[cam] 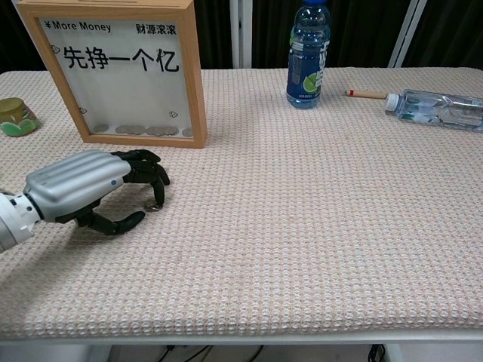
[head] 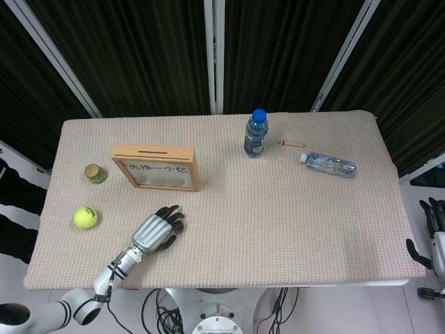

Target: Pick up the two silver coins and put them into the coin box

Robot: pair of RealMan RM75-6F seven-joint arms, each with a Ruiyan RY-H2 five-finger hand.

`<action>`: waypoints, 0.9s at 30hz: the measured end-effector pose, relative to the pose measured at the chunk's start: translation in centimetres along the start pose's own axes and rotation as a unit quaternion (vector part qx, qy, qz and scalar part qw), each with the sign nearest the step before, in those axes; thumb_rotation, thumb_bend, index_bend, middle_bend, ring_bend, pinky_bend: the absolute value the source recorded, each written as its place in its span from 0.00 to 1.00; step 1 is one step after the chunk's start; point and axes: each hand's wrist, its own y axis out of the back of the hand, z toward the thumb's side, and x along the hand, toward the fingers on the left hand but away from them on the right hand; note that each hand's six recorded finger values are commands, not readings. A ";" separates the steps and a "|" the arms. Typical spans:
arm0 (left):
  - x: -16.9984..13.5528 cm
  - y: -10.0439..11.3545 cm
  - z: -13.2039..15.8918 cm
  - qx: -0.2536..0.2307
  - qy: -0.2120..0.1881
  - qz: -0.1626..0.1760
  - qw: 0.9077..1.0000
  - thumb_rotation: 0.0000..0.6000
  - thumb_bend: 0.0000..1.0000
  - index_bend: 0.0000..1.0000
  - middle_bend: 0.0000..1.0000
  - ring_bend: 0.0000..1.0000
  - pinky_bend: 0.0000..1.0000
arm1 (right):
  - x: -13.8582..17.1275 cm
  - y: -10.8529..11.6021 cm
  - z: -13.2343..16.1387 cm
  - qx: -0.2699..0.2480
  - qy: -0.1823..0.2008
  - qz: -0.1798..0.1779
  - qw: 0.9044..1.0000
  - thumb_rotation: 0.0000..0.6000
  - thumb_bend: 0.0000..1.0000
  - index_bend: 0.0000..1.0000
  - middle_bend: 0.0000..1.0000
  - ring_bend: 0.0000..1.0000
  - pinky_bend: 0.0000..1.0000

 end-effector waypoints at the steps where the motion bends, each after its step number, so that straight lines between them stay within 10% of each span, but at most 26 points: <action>1: 0.0 0.0 0.0 0.000 0.000 0.000 1.000 1.00 0.28 0.38 0.21 0.07 0.21 | 0.0 0.0 0.0 0.000 0.000 0.000 1.000 1.00 0.30 0.00 0.00 0.00 0.00; 27: 1.5 0.0 0.1 -0.010 -0.003 0.020 1.000 1.00 0.28 0.50 0.23 0.07 0.21 | 0.2 0.2 -0.6 -0.003 -0.006 -0.002 1.000 1.00 0.30 0.00 0.00 0.00 0.00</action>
